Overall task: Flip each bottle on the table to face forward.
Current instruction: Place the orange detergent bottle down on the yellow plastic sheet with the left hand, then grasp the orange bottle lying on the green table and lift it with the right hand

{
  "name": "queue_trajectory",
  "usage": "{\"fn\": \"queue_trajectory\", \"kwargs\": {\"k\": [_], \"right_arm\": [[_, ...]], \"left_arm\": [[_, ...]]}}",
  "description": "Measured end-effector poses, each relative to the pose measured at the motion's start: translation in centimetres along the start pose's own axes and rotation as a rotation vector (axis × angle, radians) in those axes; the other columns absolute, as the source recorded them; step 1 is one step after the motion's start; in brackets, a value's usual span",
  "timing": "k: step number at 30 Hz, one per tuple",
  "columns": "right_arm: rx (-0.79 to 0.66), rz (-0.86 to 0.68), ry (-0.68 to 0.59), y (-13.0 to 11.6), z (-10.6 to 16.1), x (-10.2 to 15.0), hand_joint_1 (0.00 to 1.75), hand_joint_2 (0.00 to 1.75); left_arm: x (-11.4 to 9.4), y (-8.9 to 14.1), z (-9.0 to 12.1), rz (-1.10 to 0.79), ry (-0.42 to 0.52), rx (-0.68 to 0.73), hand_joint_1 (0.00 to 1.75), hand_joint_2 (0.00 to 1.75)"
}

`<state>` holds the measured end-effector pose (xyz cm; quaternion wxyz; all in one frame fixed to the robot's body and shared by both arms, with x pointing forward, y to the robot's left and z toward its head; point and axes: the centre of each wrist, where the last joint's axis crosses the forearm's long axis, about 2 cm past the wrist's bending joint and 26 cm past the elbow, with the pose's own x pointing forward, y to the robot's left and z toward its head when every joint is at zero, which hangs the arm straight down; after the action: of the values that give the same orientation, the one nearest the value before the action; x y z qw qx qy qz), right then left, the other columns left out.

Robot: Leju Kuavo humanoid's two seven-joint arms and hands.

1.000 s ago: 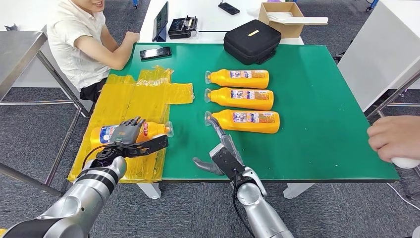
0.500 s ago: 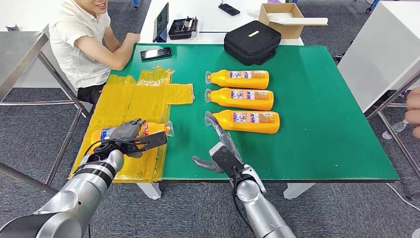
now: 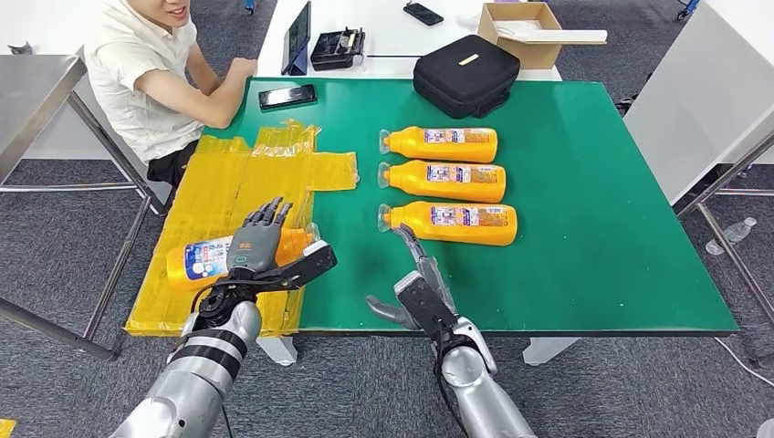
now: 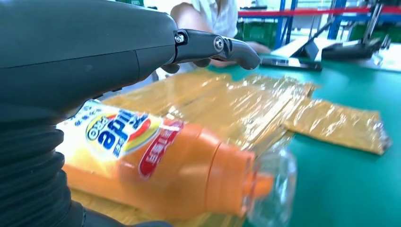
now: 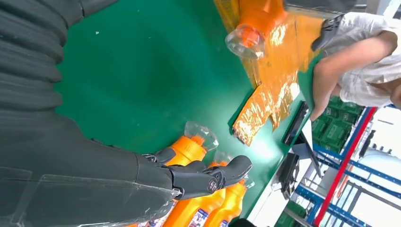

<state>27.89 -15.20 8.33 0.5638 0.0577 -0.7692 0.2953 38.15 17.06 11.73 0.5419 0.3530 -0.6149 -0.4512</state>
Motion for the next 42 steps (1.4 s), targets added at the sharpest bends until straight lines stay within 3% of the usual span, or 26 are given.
{"fn": "queue_trajectory", "kwargs": {"k": [7, 14, 21, 27, 32, 37, 42], "right_arm": [[-0.019, 0.004, 0.006, -0.2, 0.4, 0.1, 0.00, 1.75], [-0.026, 0.044, 0.038, -0.2, 1.1, 0.3, 0.00, 1.75], [-0.061, 0.099, 0.044, -0.9, 1.3, 0.6, 0.00, 1.75], [-0.181, 0.458, 0.169, -3.1, 3.4, 0.1, 0.00, 1.75], [-0.192, 0.914, 0.363, -6.3, 7.4, -1.3, 0.00, 1.75], [-0.162, 1.108, 0.505, -10.4, 8.3, -3.0, 0.00, 1.75], [-0.123, 1.175, 0.568, -12.0, 6.9, -4.7, 0.00, 1.75]], "left_arm": [[1.7, 0.8, 0.6, -0.010, -0.067, 0.126, 0.00, 1.75], [4.5, 3.0, 1.8, 0.304, -0.200, 0.298, 0.00, 1.75], [5.8, 4.3, 3.0, 0.261, -0.264, 0.444, 0.00, 1.75], [6.5, 3.3, 5.4, 0.395, -0.331, 0.484, 0.00, 1.75], [7.3, 0.9, 8.2, 0.796, -0.391, 0.284, 0.00, 1.75], [8.3, -0.4, 9.5, 0.849, -0.417, 0.201, 0.00, 1.75], [9.2, -0.5, 9.6, 0.853, -0.448, 0.188, 0.00, 1.75]]}}
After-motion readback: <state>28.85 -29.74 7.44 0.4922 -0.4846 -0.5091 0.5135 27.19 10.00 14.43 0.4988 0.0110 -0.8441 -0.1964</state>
